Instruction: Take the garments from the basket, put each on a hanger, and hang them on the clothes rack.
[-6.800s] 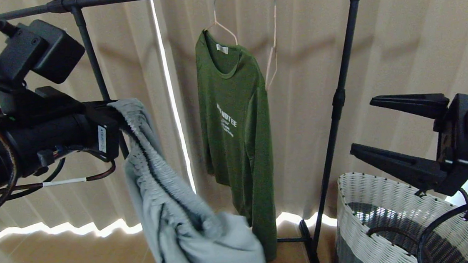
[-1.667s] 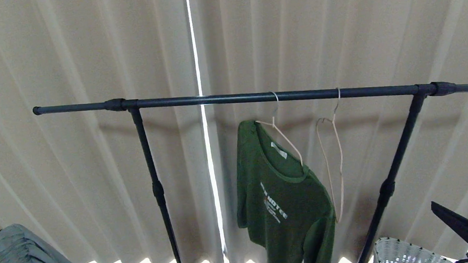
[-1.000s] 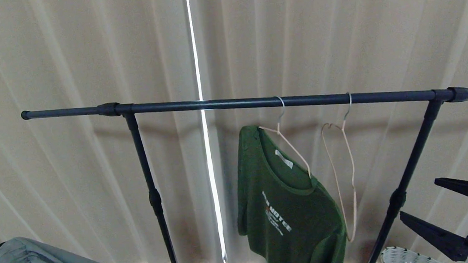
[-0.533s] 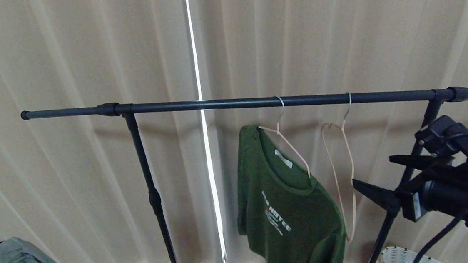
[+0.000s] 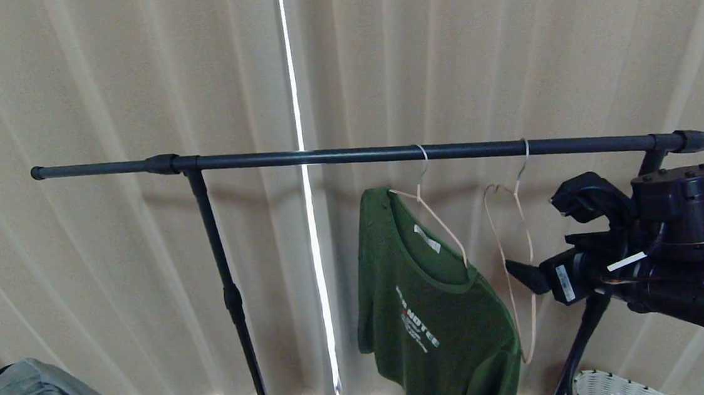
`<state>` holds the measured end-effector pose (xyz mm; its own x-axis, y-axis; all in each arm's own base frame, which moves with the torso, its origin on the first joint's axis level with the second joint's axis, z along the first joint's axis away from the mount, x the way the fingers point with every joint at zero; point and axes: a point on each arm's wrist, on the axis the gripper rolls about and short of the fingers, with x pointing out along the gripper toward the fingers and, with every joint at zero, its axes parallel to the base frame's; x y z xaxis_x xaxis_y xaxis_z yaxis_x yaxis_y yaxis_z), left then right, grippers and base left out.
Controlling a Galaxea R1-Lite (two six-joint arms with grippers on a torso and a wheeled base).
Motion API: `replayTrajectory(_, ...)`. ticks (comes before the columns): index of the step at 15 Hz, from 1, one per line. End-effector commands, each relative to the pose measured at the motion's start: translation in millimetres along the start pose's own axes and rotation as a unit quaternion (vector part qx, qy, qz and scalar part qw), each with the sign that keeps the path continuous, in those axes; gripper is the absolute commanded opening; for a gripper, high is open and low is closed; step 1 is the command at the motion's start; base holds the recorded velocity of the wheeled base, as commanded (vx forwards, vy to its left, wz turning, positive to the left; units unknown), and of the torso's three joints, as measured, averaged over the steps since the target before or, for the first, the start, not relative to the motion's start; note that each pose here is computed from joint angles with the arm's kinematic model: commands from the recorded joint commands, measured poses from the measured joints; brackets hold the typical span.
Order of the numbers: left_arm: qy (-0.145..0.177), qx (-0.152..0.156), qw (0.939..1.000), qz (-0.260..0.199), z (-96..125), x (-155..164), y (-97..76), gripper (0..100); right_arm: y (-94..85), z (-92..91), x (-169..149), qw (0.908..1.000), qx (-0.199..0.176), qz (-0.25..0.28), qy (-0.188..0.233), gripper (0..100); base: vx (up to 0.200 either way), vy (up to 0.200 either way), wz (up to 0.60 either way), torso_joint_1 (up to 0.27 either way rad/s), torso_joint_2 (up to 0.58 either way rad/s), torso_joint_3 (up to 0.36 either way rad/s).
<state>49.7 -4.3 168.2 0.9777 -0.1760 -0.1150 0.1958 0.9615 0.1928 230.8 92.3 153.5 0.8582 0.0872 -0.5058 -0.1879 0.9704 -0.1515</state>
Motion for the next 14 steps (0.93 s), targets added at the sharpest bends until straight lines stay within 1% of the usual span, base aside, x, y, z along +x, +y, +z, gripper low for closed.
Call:
replayTrajectory(1, 0.001, 0.000, 1.0000, -0.001, 0, 1, 0.0, 0, -4.7, -4.0, 0, 0.9999, 0.005, -0.010, 0.013, 100, 0.000, 0.000, 0.00, 0.000, 0.00, 0.000)
replayTrajectory(5, 0.002, 0.000, 1.0000, 0.000, -1, 1, 0.0, 0, -20.4, -5.7, -4, 0.9989, 0.022, -0.036, 0.023, 100, 0.000, 0.000, 0.00, 0.000, 0.00, 0.000)
replayTrajectory(6, 0.002, 0.000, 1.0000, 0.000, -1, 1, 0.0, 0, -21.2, -4.8, -4, 0.9987, 0.028, -0.037, 0.021, 100, 0.000, 0.000, 0.00, 0.000, 0.00, 0.000)
replayTrajectory(11, 0.001, 0.000, 1.0000, 0.000, 0, 0, 0.0, 0, -16.9, -5.5, 4, 0.9980, 0.047, -0.032, 0.028, 100, 0.000, 0.000, 0.00, 0.000, 0.00, 0.000)
replayTrajectory(14, 0.001, 0.000, 1.0000, 0.000, 0, 0, 0.0, 0, -6.4, -4.2, 13, 0.9971, 0.065, -0.020, 0.034, 100, 0.000, 0.000, 0.00, 0.000, 0.00, 0.000)
